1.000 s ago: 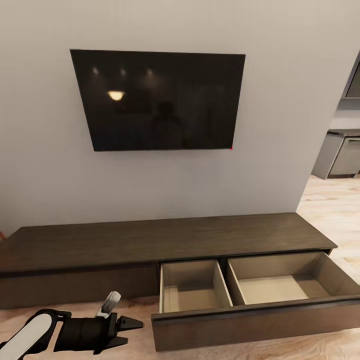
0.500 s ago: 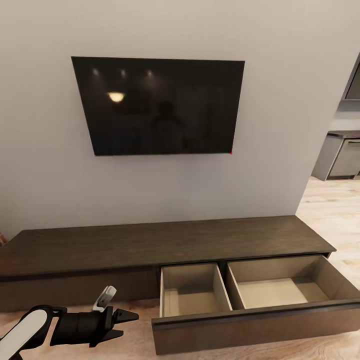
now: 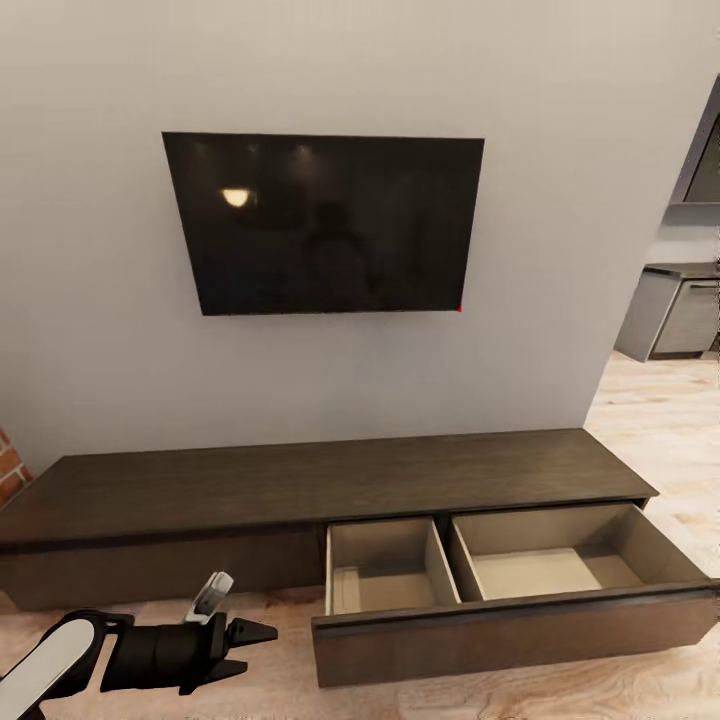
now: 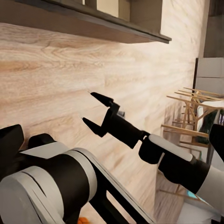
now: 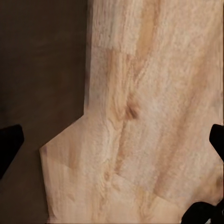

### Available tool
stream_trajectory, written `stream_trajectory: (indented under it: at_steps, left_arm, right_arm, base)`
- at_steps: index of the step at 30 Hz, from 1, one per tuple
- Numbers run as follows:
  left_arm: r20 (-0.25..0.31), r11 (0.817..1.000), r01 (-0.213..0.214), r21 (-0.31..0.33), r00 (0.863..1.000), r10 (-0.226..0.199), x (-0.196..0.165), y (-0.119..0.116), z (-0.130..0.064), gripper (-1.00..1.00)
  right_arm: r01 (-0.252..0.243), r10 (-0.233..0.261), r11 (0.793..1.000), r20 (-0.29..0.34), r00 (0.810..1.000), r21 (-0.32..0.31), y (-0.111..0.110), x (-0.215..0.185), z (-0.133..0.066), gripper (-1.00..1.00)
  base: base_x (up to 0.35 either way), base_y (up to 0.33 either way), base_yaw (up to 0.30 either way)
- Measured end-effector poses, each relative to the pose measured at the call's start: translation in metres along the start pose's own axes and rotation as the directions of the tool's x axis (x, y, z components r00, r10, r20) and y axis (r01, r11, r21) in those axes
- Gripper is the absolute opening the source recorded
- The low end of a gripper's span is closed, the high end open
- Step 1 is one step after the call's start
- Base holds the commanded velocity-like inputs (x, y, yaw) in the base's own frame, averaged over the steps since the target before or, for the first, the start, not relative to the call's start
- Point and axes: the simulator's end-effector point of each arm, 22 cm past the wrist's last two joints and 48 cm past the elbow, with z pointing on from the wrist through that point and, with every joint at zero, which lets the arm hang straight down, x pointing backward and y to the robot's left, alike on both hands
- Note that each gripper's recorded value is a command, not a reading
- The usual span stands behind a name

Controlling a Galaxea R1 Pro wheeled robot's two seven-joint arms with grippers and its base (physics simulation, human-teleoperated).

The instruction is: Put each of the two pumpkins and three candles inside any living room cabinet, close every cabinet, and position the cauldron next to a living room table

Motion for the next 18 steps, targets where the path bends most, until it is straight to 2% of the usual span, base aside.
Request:
stream_trajectory:
  at_steps: [11,18]
  left_arm:
    - [-0.001,1.000,0.002,0.005,1.000,-0.002,0.0002,-0.0011,-0.0002,1.00]
    - [0.001,1.000,0.002,0.009,1.000,-0.002,-0.0005,-0.0022,-0.0009,1.00]
  right_arm:
    - [0.005,-0.005,1.000,0.026,1.000,-0.005,0.0008,-0.0065,-0.0004,1.00]
    - [0.006,-0.006,1.000,0.026,1.000,-0.007,0.0012,-0.0067,-0.0006,1.00]
  base:
    - [-0.288,0.004,0.000]
    - [-0.061,0.000,0.000]
